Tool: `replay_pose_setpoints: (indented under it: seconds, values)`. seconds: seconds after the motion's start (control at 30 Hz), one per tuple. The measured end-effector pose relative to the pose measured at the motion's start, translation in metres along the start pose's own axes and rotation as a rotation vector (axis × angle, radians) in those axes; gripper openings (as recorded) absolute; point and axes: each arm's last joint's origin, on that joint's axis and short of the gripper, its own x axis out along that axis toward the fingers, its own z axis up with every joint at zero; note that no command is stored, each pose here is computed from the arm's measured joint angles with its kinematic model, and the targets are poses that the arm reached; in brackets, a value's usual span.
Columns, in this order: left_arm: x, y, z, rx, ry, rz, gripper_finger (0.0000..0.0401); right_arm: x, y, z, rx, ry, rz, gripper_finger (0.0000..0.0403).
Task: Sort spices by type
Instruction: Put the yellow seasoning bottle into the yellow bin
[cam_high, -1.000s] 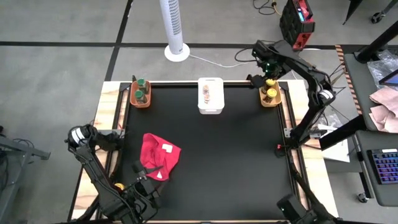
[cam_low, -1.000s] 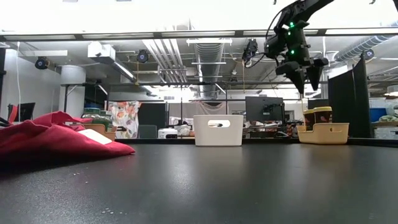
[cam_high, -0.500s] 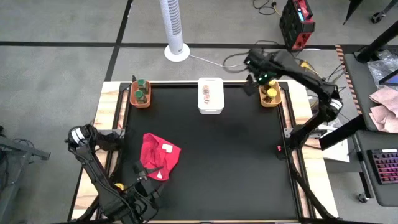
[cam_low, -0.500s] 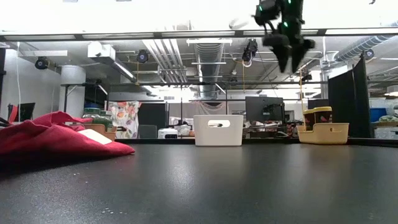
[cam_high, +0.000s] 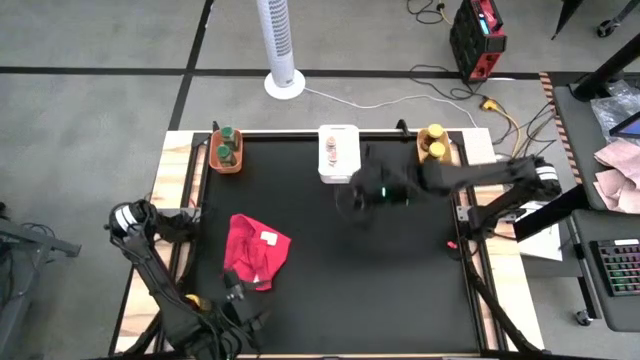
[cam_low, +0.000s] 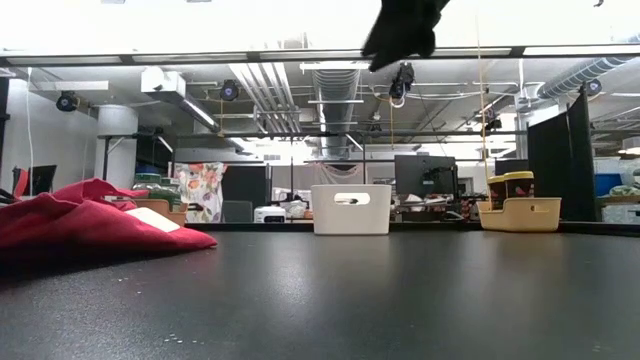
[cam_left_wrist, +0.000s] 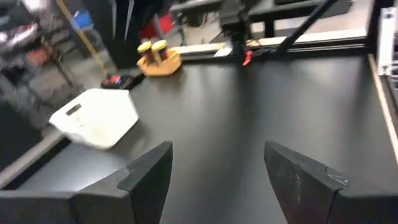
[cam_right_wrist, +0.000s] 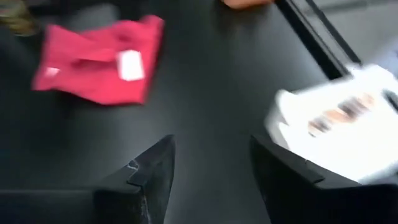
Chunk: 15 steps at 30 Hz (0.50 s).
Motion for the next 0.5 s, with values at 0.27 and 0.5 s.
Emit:
replay_pose_setpoints:
  seconds: [0.27, 0.5]
  values:
    - [0.028, -0.028, -0.012, 0.099, 0.019, -0.172, 0.0238, 0.031, 0.052, -0.041, -0.025, -0.205, -0.003, 0.0162]
    - [0.058, -0.03, -0.039, 0.146, -0.092, -0.408, 0.0238, 0.049, 0.052, -0.06, 0.071, -0.311, 0.022, 0.0109]
